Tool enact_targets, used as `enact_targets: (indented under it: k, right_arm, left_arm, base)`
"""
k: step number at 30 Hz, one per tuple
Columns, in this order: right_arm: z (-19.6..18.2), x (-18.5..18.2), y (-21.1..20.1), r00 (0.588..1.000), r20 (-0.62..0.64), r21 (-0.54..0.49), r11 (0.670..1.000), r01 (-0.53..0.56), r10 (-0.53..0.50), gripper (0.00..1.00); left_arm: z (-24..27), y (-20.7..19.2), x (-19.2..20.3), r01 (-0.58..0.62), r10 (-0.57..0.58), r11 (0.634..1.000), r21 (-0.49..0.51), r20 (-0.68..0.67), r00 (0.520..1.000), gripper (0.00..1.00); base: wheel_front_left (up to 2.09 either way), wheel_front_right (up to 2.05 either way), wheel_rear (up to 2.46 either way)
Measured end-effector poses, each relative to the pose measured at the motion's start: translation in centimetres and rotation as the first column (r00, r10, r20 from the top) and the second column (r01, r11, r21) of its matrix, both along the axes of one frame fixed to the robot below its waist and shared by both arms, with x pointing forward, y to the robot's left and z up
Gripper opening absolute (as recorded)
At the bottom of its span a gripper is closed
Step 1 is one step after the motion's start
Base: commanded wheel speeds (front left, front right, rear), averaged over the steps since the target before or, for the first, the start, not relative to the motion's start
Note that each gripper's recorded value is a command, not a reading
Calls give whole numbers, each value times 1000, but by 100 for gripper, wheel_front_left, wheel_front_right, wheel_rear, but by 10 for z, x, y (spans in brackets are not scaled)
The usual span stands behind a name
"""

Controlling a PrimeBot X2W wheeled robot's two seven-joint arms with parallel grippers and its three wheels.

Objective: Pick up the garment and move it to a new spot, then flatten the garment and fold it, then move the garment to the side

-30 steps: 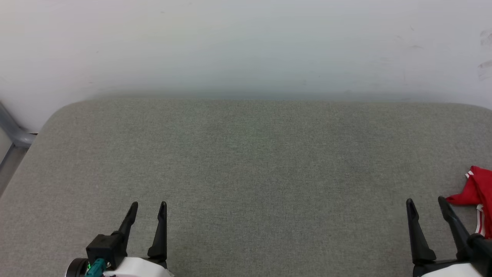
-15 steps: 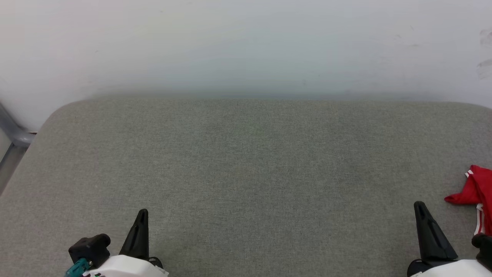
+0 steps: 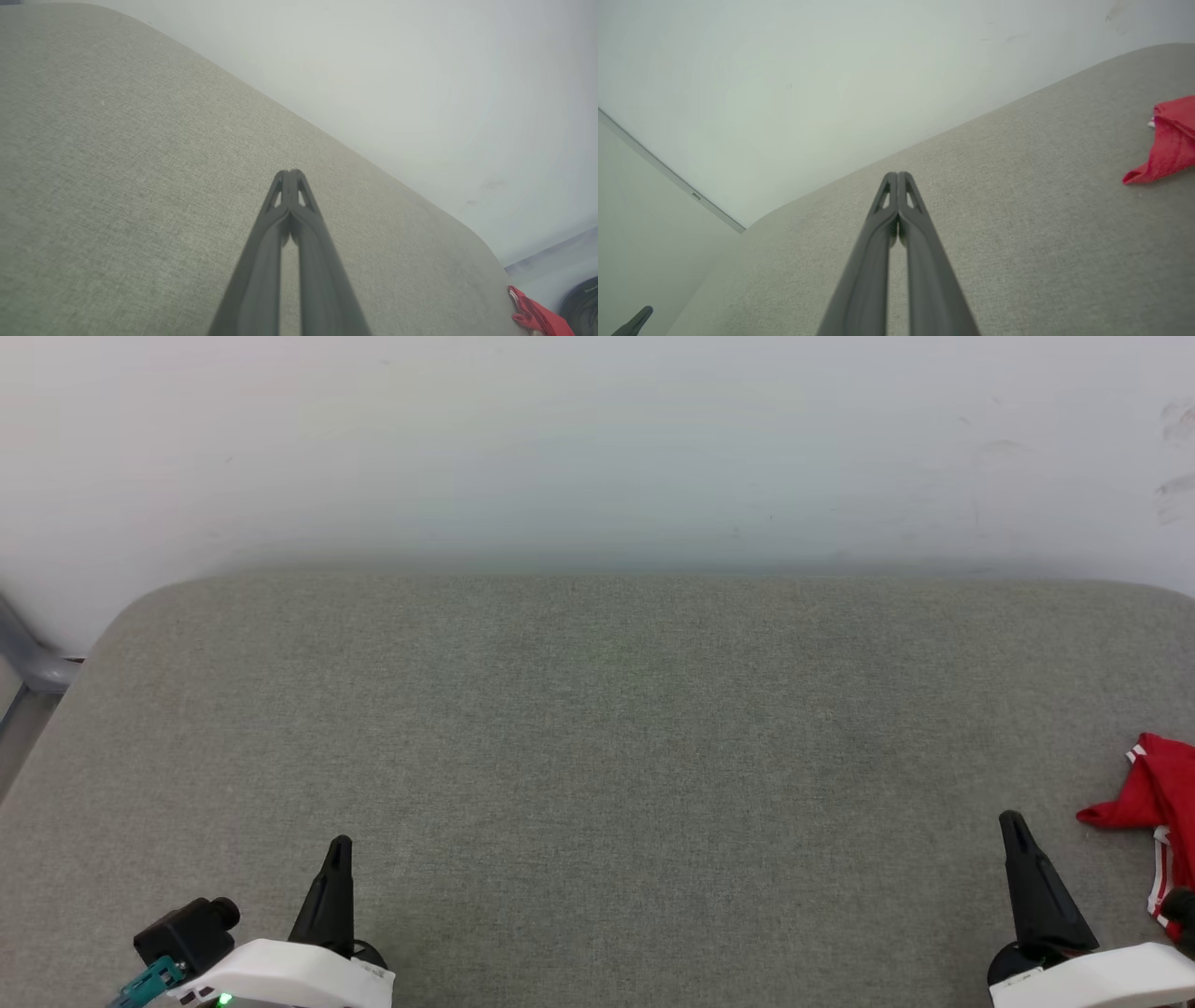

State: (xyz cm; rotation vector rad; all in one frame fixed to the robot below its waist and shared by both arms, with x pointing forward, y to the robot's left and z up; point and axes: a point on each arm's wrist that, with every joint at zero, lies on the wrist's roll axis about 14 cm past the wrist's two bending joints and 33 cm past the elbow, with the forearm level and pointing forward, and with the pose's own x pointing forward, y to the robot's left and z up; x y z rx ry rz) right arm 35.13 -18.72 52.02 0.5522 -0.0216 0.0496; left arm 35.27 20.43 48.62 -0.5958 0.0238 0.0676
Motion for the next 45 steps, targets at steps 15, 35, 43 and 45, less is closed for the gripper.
enact_targets:
  k: [15,35,43,45]
  right_arm:
    - [-5,8,-2,1000,-23,219,976,6,-1,0]
    - [-10,17,-5,999,-44,450,893,20,0,0]
    - [-12,20,-6,999,-54,544,839,26,4,0]
    - [-13,21,-6,998,-56,560,828,29,3,0]
  left_arm:
    - [0,2,7,-13,11,978,-209,-8,1000,0]
    - [4,2,15,-15,14,903,-429,-4,1000,0]
    - [4,2,18,-14,15,852,-523,-3,1000,0]
    - [5,1,19,-13,15,842,-539,0,1000,0]
  base:
    - [0,0,0]
    - [0,0,0]
    - [0,0,0]
    - [0,0,0]
